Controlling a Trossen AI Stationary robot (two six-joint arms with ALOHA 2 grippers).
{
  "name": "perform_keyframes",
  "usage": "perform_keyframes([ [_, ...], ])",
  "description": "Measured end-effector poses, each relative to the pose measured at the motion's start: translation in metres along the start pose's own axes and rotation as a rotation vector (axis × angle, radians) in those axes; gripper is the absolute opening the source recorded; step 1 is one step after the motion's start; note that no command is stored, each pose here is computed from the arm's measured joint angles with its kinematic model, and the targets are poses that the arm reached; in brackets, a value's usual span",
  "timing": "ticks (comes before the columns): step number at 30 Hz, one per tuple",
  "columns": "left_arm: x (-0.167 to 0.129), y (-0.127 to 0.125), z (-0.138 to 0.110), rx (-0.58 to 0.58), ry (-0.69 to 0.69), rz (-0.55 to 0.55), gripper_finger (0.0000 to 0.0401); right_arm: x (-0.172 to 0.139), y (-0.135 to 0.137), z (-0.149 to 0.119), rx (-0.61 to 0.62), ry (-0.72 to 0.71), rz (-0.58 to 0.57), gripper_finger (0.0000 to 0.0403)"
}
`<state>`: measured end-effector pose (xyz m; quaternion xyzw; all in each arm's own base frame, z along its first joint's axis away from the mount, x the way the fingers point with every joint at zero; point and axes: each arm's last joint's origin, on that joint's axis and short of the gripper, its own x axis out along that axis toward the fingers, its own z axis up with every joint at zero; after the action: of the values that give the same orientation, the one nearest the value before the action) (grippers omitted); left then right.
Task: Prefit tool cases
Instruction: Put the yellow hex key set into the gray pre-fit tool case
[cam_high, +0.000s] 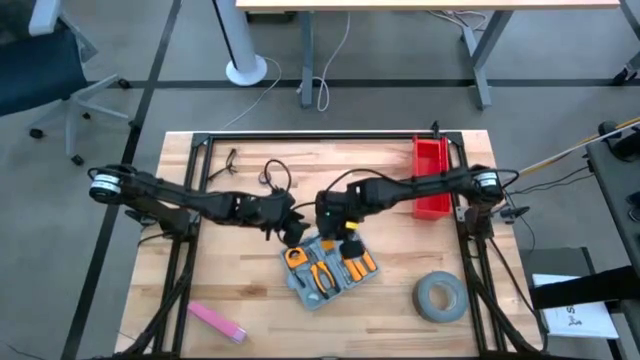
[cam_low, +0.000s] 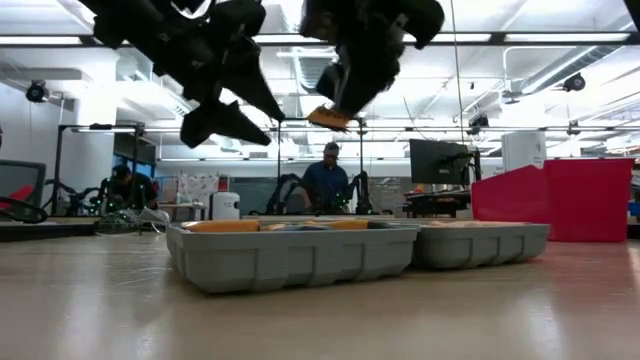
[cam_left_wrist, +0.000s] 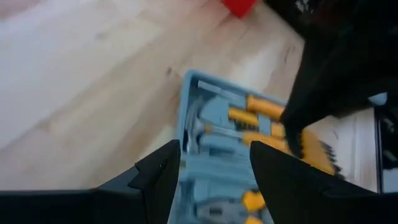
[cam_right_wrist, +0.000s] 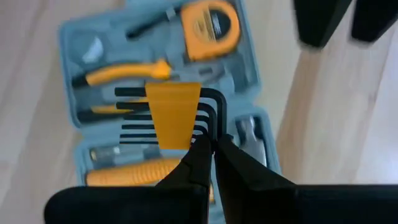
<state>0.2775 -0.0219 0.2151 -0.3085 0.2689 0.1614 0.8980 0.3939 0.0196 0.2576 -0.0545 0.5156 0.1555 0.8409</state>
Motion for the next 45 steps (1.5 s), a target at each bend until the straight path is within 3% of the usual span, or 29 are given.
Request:
perform_keyframes([
  [11,-0.009,-0.006,-0.034,-0.032,0.192,0.082,0.0204,0.01,0.027,0.022,-0.072,-0.163,0.059,0.0],
  [21,-0.023,-0.026,-0.054,-0.047,0.116,0.091,0.0204,0.047,0.055,0.029,-0.109,-0.165,0.122,0.0],
  [29,-0.034,-0.036,-0.067,-0.095,0.073,0.094,0.0204,0.069,0.056,0.032,-0.124,-0.163,0.124,0.0],
  [45,-0.058,-0.027,-0.101,-0.176,0.155,0.286,0.0204,0.105,0.05,0.049,-0.131,-0.108,0.077,0.0],
])
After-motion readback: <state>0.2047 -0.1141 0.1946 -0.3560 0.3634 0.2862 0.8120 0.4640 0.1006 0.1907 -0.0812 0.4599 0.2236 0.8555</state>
